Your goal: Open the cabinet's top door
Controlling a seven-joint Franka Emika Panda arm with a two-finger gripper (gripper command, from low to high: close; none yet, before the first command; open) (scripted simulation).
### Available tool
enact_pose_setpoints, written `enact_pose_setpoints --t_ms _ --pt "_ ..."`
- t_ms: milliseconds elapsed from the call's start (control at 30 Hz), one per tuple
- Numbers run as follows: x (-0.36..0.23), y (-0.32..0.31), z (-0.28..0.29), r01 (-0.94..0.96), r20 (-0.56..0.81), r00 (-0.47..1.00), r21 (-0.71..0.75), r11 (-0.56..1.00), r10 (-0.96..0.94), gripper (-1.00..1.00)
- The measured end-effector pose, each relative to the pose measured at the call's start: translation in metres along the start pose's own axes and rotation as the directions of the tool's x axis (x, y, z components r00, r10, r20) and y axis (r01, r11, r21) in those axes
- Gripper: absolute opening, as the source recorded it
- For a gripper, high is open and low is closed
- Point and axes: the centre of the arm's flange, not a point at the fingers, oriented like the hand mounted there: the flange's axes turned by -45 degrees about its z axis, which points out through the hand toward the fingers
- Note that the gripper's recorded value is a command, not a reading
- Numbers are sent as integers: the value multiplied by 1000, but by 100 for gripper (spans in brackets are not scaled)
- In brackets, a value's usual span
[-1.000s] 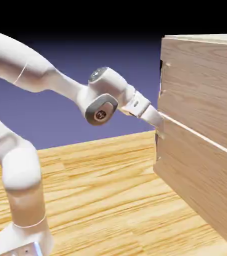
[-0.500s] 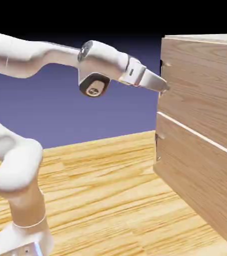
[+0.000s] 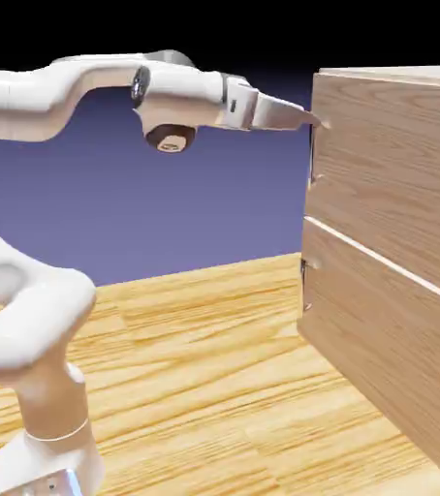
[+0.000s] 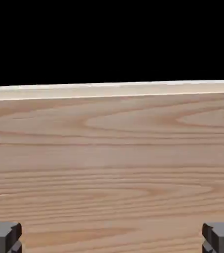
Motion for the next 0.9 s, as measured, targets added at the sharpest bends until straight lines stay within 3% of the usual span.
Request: enact_pose_setpoints --t_ms 433,900 --pt "-25 -74 25 24 -119 993 22 999 -21 0" --pt "-115 -149 93 34 -142 989 45 998 -27 0"
